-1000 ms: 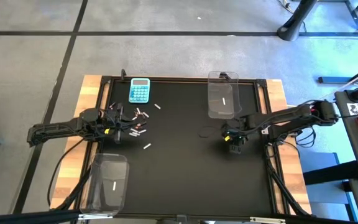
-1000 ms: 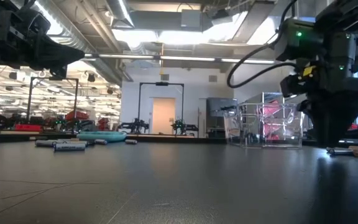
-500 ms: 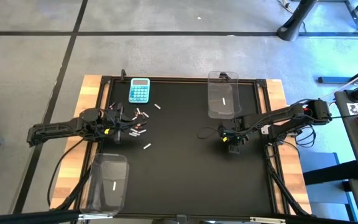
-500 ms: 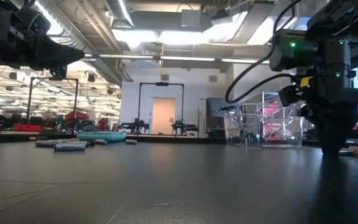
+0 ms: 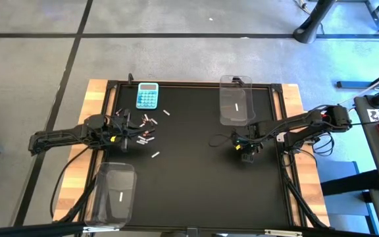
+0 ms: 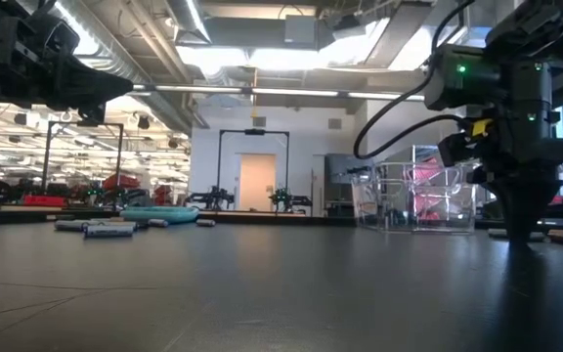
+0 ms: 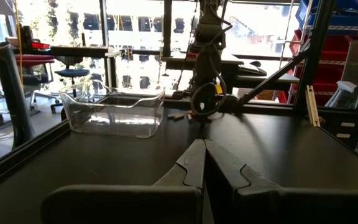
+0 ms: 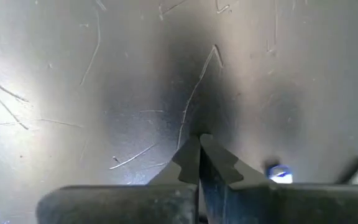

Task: Sort batteries
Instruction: Put the white battery into the top transparent bin

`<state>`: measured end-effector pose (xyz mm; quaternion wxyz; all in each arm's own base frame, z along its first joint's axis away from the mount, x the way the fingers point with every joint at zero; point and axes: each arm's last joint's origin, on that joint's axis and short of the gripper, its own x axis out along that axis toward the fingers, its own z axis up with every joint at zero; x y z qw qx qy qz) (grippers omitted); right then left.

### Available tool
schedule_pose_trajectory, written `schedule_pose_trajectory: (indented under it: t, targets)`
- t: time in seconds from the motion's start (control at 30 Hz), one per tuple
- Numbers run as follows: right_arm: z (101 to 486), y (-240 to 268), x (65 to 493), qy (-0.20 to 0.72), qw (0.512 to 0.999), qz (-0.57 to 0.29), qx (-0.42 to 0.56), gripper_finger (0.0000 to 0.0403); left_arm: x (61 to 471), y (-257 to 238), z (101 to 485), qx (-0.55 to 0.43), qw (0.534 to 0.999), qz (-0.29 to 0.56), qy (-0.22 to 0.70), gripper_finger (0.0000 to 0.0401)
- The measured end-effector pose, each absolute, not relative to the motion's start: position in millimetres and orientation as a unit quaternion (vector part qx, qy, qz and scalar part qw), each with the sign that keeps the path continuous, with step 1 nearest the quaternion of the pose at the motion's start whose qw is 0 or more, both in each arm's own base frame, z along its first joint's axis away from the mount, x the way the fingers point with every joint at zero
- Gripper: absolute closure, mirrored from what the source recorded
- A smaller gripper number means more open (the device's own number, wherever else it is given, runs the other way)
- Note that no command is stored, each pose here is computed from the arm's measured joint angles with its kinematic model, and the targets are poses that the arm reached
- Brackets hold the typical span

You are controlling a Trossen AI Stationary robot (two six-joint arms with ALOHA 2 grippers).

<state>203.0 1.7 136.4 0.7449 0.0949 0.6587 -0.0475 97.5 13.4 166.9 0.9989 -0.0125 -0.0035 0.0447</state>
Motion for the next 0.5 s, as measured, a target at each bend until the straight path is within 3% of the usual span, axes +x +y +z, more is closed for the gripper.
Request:
schedule_pose_trajectory:
  t: [0.2,0.37,0.5]
  targets:
    - [162,1,225,0.623,0.771,-0.07,0.113,0.0394,97,13,167,-0.013,0.999,0.045,-0.004,0.0401]
    - [193,0,232,0.633,0.742,-0.146,0.164,0.0379,98,13,167,-0.013,0.999,0.045,-0.004,0.0401]
    - [212,-2,230,0.655,0.712,-0.178,0.18,0.0343,98,13,167,-0.013,0.999,0.045,-0.003,0.0401]
